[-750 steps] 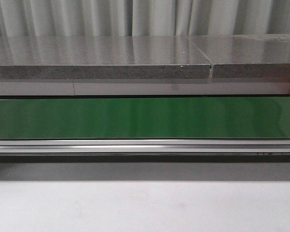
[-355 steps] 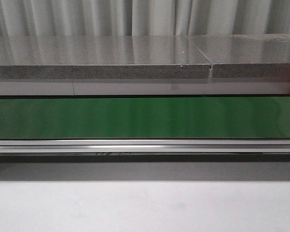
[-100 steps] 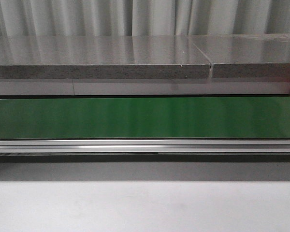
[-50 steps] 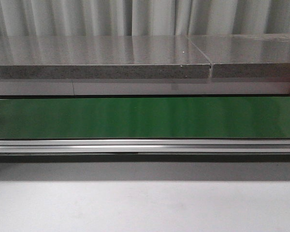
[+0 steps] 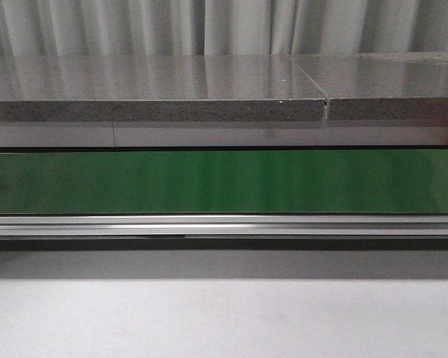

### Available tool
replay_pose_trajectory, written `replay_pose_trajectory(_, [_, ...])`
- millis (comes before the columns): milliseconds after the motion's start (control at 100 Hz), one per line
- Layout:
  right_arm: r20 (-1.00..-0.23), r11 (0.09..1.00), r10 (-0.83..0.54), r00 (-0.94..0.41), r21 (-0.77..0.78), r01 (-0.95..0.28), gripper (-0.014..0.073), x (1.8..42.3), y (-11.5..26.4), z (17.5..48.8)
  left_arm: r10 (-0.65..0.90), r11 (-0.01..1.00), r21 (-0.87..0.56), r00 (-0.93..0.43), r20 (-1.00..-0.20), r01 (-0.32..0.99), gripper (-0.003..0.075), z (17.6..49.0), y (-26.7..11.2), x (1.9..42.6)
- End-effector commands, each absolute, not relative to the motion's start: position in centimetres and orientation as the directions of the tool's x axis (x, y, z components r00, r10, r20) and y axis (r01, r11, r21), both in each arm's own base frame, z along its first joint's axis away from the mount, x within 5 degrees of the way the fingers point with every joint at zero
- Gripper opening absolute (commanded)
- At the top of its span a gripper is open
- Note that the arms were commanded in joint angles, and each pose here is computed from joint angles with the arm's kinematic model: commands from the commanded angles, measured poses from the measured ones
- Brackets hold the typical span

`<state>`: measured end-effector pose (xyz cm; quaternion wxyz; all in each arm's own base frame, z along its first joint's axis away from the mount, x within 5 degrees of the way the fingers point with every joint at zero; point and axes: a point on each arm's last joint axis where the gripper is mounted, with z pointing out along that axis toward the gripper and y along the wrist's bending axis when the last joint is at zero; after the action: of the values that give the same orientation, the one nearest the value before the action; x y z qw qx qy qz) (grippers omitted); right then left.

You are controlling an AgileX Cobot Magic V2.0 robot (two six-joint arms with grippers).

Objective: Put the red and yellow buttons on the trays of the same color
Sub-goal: 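Grasp the red button with the left gripper and carry it over the belt, then set the red button on the belt and open the left gripper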

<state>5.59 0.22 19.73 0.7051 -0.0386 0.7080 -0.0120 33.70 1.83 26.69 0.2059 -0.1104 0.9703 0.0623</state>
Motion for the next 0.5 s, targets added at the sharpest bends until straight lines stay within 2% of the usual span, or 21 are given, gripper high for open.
replay_pose_trajectory(0, [-0.991,0.996,-0.084,0.108,-0.087,-0.022,-0.0066,5.4,0.2,21.1,-0.176,0.969,0.058,-0.842,-0.51,-0.238,0.0629,29.6,1.8,33.9])
replay_pose_trajectory(320, [-0.991,0.996,-0.084,0.108,-0.087,-0.022,-0.0066,5.4,0.2,21.1,-0.161,0.986,-0.064,-0.775,-0.611,-0.155,0.0629,34.2,0.7,33.8])
replay_pose_trajectory(490, [-0.991,0.996,-0.084,0.108,-0.087,-0.022,-0.0066,5.4,0.2,21.1,-0.157,0.986,-0.071,-0.716,-0.681,-0.148,0.0629,36.3,0.8,32.9])
